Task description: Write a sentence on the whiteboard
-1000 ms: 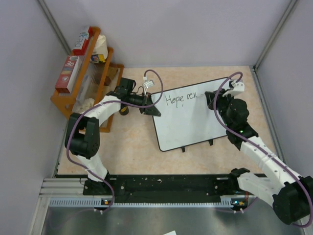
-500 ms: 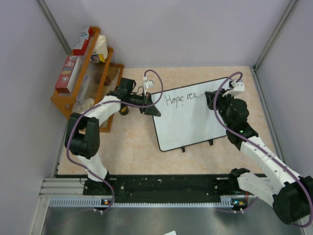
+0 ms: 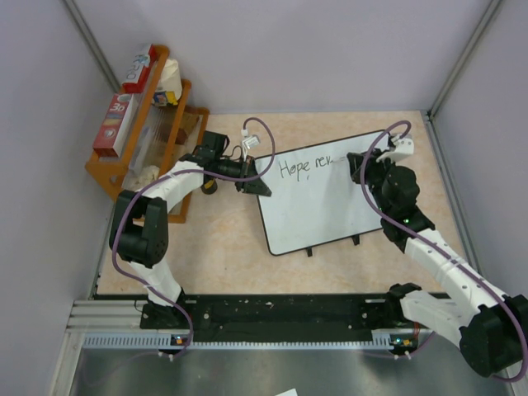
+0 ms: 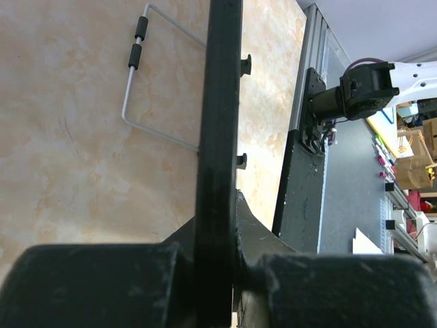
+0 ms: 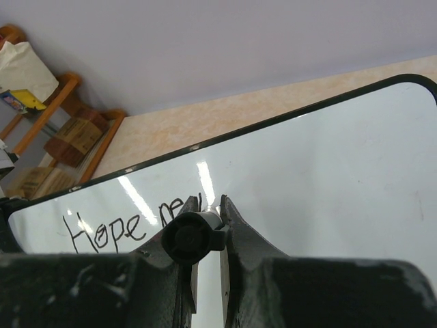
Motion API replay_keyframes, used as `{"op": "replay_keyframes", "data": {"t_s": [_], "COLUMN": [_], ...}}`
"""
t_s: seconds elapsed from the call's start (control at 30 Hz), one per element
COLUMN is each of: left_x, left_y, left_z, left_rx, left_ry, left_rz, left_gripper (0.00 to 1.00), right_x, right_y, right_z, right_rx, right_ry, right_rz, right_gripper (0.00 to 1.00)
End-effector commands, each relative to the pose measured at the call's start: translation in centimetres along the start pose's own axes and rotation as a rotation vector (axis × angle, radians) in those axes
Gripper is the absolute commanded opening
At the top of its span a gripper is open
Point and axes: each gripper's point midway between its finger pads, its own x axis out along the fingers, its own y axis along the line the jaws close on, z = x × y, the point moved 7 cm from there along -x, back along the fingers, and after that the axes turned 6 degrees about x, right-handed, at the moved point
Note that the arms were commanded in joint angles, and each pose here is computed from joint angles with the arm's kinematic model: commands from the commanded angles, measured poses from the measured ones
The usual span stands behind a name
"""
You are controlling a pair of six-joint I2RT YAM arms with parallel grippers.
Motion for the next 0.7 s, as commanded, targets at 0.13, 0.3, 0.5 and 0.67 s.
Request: {"op": "replay_keyframes", "data": {"t_s": [0.13,0.3,0.5,0.67], "left_x": [0.6,0.6,0.6,0.7], "left_y": [3.1,3.0,3.2,3.3], "left_z": [-2.2,-2.1,-2.2,-2.3], "left_rx": [0.112,0.114,0.11,0.11], "left_ry": [0.11,0.111,0.115,0.116], "left_rz": [0.228,0.229,0.23,0.228], "left_gripper": [0.0,0.0,0.0,0.0], "right_x": [0.8,1.1,1.4,1.5], "right_y": [0.1,0.7,1.2,1.0], "right_z": [2.4,2.8,3.1,2.0], "right_rx": [0.02,0.027,0.025,0.02], "right_ry": [-0.084,-0.091,-0.081,-0.032], "right_rz": [-0.028,0.004,0.031,0.036], "right_gripper": [0.0,0.0,0.0,0.0]}}
